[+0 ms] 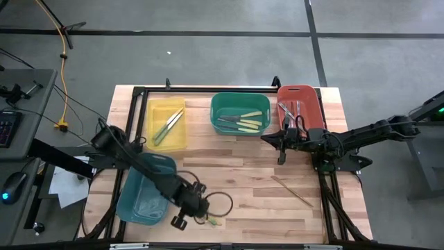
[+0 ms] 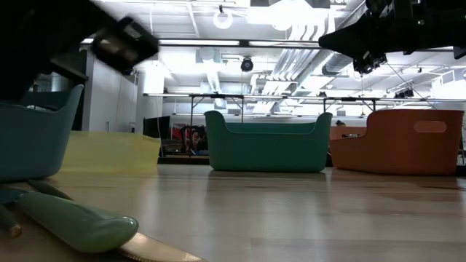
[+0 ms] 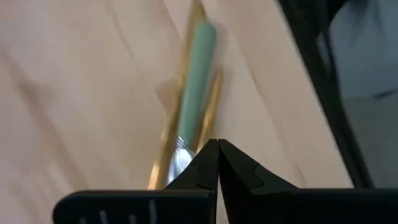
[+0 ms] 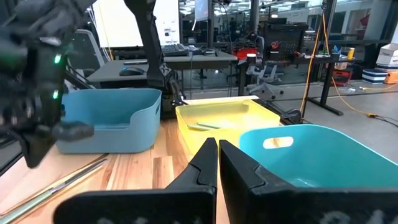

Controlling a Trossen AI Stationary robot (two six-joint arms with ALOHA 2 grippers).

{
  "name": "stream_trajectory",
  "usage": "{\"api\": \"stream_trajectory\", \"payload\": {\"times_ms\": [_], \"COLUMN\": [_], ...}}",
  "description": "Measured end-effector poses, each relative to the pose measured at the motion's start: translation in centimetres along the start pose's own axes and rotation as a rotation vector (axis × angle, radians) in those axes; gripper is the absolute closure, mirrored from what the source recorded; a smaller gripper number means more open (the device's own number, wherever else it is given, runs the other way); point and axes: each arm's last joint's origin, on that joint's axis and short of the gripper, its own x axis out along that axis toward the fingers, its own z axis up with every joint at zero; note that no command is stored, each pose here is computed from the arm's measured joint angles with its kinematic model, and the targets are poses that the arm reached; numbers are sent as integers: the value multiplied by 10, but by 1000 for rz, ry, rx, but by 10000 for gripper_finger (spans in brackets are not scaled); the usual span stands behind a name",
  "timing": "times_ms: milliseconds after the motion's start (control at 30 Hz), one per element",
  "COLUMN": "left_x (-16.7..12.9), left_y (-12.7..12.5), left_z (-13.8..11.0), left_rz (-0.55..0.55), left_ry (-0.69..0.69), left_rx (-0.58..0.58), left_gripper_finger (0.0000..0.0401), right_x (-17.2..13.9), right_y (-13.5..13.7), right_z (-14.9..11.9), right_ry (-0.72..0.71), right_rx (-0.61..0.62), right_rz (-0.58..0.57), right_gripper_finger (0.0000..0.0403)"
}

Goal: Sort silverware by color (type)
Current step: Put the green knife into the yellow bin

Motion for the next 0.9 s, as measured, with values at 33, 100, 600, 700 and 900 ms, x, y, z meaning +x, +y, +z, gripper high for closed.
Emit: {"api": "stream_trajectory", "payload": {"times_ms": [33,100,600,700,900], "left_x": [8,19,43,49,52], "left_y": [-2,-5,-3,-2,-1], "left_z": [-1,-3,-8,-9,-7], "left_rz": [1,12,53,59,90], "left_ry": [22,52,121,134,111], "left_rx": [-1,-3,9,23,36], "left_gripper_finger": [401,401,401,401,401], "right_x": [0,0,0,0,0], "right_y": [0,0,0,0,0], "right_z": [0,0,0,0,0], "right_ry": [1,-1,-1,-1,0], "right_rx": [3,17,17,17,17], "right_rz": [0,0,1,0,1], "right_gripper_finger": [403,403,403,403,403]}}
